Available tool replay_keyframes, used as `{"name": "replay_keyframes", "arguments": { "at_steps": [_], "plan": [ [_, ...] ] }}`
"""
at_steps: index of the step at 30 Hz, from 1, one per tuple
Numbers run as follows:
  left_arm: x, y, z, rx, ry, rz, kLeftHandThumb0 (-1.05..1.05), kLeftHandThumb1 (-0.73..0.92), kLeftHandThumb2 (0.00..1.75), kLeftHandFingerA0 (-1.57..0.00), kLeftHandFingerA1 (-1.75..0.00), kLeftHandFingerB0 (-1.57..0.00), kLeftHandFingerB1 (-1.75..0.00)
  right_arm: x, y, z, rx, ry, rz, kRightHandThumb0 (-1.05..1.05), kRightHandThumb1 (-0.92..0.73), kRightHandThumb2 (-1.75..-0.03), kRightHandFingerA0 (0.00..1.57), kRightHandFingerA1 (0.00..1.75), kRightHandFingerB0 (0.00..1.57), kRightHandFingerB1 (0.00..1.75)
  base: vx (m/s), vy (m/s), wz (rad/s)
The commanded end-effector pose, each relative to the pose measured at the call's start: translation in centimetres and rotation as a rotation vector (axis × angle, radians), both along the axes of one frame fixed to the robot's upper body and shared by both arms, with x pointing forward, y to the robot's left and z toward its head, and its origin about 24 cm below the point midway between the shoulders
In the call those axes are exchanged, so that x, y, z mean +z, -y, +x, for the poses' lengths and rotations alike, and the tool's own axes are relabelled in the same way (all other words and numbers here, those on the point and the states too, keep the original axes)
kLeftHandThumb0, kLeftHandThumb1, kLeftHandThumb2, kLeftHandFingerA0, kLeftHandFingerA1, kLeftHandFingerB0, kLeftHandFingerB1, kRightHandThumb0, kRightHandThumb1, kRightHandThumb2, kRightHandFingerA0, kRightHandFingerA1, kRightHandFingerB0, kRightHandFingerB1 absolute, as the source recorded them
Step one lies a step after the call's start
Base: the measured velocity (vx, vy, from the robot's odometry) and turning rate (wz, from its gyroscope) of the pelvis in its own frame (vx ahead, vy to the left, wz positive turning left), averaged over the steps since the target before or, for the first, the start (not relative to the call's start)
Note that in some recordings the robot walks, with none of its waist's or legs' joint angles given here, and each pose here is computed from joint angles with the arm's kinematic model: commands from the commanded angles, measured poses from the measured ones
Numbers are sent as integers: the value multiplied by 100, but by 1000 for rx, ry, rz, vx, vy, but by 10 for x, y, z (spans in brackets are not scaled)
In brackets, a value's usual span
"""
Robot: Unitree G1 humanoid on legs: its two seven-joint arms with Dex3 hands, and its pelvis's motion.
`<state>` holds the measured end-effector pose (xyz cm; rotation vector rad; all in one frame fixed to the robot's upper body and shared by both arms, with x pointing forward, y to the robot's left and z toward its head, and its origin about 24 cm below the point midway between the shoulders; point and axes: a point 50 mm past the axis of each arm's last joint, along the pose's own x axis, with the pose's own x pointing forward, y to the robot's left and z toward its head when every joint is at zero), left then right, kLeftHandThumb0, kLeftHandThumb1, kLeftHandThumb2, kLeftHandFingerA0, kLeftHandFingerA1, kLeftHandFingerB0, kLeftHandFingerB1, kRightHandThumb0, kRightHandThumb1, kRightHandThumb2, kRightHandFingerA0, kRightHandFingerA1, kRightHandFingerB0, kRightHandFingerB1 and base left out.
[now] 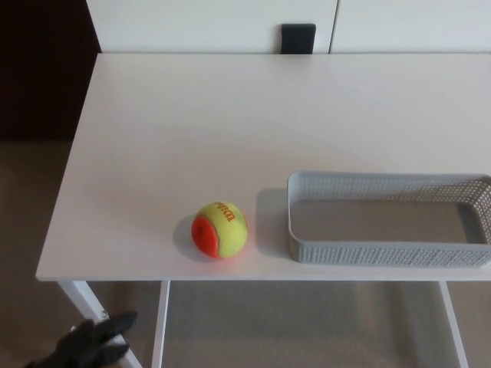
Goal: The robot walk towards a table in front and uses its left hand to pickup a tennis ball on the left side and put it in a container on the right hand side
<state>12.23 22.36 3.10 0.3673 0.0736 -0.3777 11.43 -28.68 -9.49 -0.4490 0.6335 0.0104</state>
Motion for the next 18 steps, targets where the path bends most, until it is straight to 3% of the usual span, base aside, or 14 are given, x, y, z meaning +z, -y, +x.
{"name": "replay_keyframes", "arguments": {
  "at_steps": [1, 8, 11, 12, 14, 15, 18],
  "plan": [
    [181, 39, 11, -386, 700, -138, -35, 47, 62, -13, -38, -5, -26, 1, 11, -3, -1, -57, -43, -13, -49, -54, 65, 46, 57, 43, 0, 0, 0],
    [182, 41, 55, -268, 740, 27, -40, 51, 56, -22, -33, -12, -30, 3, 13, 1, 4, -44, -38, -15, -50, -54, 67, 48, 57, 44, 0, 0, 0],
    [179, 46, 76, -246, 742, 108, -42, 51, 57, -18, -34, -12, -28, 5, 13, 5, 11, -51, -52, -15, -51, -55, 68, 49, 57, 43, 0, 0, 0],
    [176, 49, 85, -246, 730, 145, -28, 42, 92, 0, -50, 0, -49, 6, 14, 5, 8, -46, -44, -14, -51, -54, 66, 49, 56, 44, 0, 0, 0],
    [173, 51, 91, -247, 713, 164, -28, 42, 92, 0, -50, 0, -49, 6, 14, 4, 3, -40, -31, -14, -51, -54, 66, 49, 56, 44, 0, 0, 0],
    [167, 53, 101, -241, 686, 195, -39, 47, 56, -16, -32, -11, -27, 6, 15, 3, 3, -40, -24, -13, -51, -54, 64, 48, 54, 44, 0, 0, 0],
    [154, 56, 119, -216, 624, 255, -40, 47, 55, -18, -31, -13, -27, 6, 14, 1, 5, -34, -12, -11, -51, -54, 66, 49, 54, 44, 0, 0, 0]
  ]
}}
